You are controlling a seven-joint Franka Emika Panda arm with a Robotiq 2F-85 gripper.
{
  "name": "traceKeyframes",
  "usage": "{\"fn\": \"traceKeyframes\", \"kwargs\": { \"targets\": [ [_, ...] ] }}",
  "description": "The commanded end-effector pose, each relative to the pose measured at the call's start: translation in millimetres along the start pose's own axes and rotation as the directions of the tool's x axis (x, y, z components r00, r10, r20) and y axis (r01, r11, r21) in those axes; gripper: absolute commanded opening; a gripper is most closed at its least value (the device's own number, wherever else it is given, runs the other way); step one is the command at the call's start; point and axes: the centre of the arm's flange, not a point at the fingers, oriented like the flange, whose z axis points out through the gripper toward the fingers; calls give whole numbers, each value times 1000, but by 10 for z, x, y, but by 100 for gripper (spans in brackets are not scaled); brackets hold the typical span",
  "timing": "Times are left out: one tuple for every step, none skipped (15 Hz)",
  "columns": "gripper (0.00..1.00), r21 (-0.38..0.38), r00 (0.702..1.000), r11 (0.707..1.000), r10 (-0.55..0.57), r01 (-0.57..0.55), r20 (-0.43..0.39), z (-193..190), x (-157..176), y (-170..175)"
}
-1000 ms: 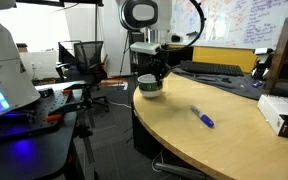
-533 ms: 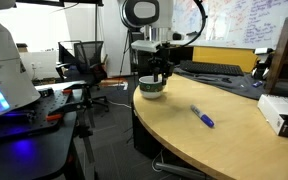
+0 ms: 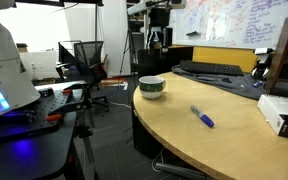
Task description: Move the cup to the bottom of the table
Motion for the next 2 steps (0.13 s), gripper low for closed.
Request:
{"fn": "traceKeyframes", "kwargs": {
  "targets": [
    [100,-28,998,998,55,-55,10,-398,-143,-58],
    [100,-26,998,998,62,-61,5,-463,-140,-40]
  ]
}}
